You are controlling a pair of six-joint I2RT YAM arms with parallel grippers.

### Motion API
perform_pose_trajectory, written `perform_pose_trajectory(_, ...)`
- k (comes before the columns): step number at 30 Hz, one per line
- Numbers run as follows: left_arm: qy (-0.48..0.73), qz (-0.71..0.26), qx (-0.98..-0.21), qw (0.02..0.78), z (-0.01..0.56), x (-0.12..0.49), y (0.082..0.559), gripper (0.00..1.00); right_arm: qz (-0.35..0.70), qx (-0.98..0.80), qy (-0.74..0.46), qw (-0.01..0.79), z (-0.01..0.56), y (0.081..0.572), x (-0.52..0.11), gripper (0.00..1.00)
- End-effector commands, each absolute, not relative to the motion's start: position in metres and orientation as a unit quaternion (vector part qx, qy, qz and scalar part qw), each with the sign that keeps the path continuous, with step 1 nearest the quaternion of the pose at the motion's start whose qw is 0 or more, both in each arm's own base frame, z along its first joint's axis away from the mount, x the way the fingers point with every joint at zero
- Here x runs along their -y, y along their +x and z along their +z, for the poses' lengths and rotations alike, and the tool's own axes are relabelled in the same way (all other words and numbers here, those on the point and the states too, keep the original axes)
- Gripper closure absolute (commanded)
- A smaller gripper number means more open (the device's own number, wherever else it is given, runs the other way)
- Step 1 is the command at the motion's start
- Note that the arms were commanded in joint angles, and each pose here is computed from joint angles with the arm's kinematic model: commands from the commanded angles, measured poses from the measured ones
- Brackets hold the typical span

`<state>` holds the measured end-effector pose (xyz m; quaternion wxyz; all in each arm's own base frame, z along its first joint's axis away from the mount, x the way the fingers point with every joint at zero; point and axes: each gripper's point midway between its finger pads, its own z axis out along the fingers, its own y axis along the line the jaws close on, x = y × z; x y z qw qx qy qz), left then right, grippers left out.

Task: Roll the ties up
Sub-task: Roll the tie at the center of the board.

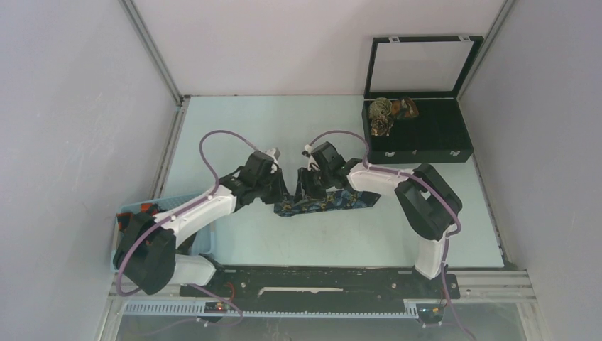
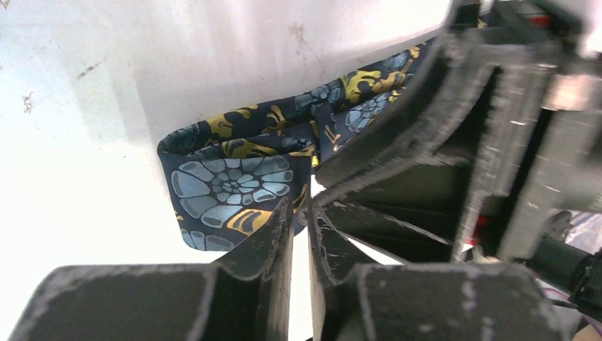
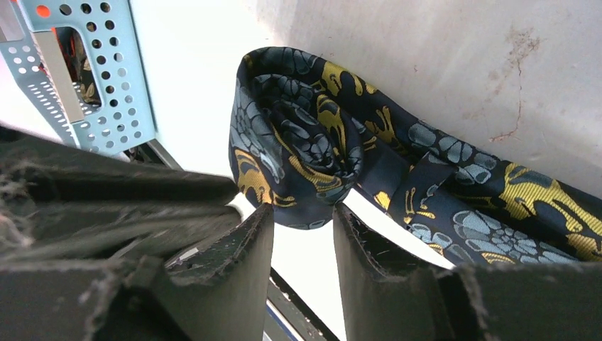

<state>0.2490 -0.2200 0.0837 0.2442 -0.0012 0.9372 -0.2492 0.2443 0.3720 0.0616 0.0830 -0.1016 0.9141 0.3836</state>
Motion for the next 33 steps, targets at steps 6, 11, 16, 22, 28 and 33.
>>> perform_pose_trajectory(6, -0.013, -0.245, -0.917, 0.316, 0.112, 0.196, 0.252, 0.51, 0.388, -0.912, -0.103, 0.08, 0.048, 0.245, -0.381, 0.63)
perform_pose_trajectory(11, -0.023, -0.233, -0.912, 0.336, 0.111, 0.176, 0.25, 0.32, 0.381, -0.916, -0.101, 0.077, 0.04, 0.247, -0.378, 0.68)
perform_pose_trajectory(16, -0.028, -0.214, -0.913, 0.345, 0.102, 0.157, 0.251, 0.29, 0.38, -0.917, -0.098, 0.076, 0.037, 0.25, -0.377, 0.7)
perform_pose_trajectory(22, -0.033, -0.233, -0.911, 0.34, 0.087, 0.151, 0.25, 0.24, 0.378, -0.918, -0.097, 0.073, 0.032, 0.251, -0.375, 0.72)
perform_pose_trajectory(28, -0.031, -0.262, -0.91, 0.321, 0.073, 0.159, 0.252, 0.23, 0.379, -0.918, -0.094, 0.07, 0.029, 0.253, -0.374, 0.73)
perform_pose_trajectory(33, -0.035, -0.292, -0.905, 0.308, 0.066, 0.17, 0.253, 0.22, 0.378, -0.918, -0.094, 0.069, 0.03, 0.253, -0.373, 0.74)
